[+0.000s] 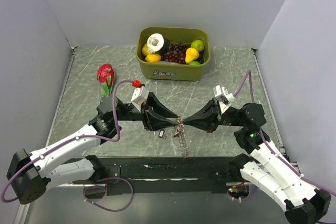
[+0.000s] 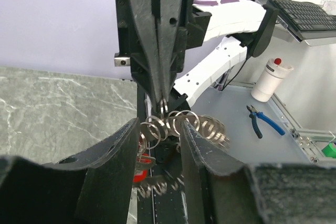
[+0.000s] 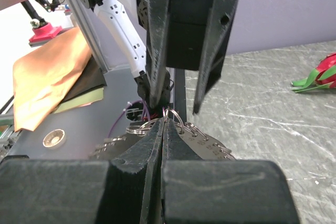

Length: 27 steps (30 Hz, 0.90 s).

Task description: Put the keys on the keyring

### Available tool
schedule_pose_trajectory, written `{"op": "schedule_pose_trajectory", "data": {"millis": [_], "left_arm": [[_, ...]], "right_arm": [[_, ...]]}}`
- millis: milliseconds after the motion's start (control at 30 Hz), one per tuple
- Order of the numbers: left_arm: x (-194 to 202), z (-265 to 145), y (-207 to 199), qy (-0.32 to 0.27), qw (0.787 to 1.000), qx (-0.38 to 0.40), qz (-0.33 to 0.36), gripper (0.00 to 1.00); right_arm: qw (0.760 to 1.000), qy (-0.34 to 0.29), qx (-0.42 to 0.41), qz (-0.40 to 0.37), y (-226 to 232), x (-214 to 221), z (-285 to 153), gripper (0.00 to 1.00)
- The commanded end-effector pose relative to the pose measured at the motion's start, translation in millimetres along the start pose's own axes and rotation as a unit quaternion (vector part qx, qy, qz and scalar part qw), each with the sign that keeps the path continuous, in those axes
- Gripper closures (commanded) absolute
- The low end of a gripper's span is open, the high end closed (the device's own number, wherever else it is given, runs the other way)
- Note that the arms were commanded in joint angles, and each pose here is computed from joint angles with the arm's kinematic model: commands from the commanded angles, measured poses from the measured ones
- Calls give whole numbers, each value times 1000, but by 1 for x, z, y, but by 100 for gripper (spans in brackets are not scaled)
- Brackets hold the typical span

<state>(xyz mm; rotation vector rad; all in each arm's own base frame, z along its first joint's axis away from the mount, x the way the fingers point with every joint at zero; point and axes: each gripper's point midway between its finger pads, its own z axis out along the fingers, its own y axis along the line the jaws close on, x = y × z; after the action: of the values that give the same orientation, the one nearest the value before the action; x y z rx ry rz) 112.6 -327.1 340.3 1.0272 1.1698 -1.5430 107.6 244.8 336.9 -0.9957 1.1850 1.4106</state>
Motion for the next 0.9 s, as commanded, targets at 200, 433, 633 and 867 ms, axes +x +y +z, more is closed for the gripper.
{"op": "schedule_pose_trajectory", "data": {"millis": [200, 433, 633, 867], "left_arm": [[-35, 0, -17, -32, 999, 19, 38, 56], [-35, 6, -14, -26, 999, 25, 22, 58], [-36, 6, -10, -23, 1000, 7, 10, 62], [-24, 3, -12, -14, 1000, 2, -8, 67]], "right_arm": [[999, -19, -17, -34, 8, -14, 2, 100], [999, -22, -6, -34, 5, -13, 1, 100], [999, -27, 28, -20, -6, -15, 1, 100], [997, -42, 54, -23, -11, -20, -1, 100]]}}
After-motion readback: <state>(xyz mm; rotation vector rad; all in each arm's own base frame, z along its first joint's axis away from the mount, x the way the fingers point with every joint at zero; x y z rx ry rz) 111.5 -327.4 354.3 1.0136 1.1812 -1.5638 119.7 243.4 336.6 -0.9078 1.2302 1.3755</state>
